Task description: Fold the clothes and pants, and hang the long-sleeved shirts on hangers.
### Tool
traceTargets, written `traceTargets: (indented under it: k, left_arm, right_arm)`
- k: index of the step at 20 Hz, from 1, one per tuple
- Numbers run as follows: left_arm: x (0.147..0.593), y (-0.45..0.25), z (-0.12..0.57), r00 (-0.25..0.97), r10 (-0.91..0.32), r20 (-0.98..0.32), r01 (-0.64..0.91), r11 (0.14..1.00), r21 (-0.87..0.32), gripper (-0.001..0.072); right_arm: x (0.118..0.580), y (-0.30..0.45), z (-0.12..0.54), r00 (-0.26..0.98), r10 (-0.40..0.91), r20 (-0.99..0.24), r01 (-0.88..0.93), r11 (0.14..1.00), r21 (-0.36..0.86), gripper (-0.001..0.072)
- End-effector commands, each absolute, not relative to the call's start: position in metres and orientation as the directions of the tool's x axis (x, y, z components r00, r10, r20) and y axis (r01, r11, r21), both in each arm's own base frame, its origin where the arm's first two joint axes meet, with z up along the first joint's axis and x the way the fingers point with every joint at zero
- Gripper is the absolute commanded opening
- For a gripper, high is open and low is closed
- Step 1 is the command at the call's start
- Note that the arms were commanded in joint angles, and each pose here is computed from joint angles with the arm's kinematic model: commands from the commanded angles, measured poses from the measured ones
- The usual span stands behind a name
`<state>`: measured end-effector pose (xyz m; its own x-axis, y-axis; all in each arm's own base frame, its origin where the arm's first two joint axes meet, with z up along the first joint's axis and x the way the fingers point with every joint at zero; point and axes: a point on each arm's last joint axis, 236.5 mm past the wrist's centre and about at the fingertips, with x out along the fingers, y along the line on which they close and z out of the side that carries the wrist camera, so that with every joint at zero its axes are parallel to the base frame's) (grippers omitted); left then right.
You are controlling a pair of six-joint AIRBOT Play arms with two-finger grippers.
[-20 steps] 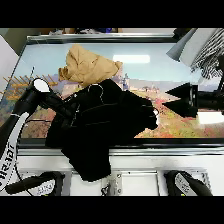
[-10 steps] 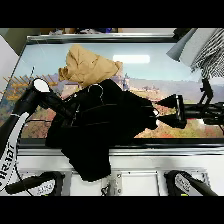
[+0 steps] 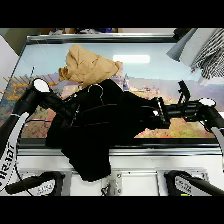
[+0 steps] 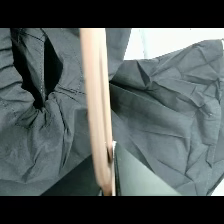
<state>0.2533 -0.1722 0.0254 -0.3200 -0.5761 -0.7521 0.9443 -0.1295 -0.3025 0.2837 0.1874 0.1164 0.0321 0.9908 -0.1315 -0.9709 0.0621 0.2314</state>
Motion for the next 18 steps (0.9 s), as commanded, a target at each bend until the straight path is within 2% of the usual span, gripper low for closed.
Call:
traceTargets:
  k: [1, 18]
  left_arm:
    - [0.2534, -0.1719, 0.0253, -0.32, -0.576, -0.752, 0.944, -0.129, -0.303, 0.0017]
    - [0.251, -0.1713, 0.0259, -0.329, -0.574, -0.75, 0.941, -0.135, -0.31, 0.0017]
  right_arm:
    - [0.2884, 0.2011, 0.1127, 0.035, 0.991, -0.13, -0.971, 0.065, 0.23, 0.0712]
    - [0.2933, 0.2054, 0.1179, 0.054, 0.993, -0.108, -0.97, 0.078, 0.23, 0.0712]
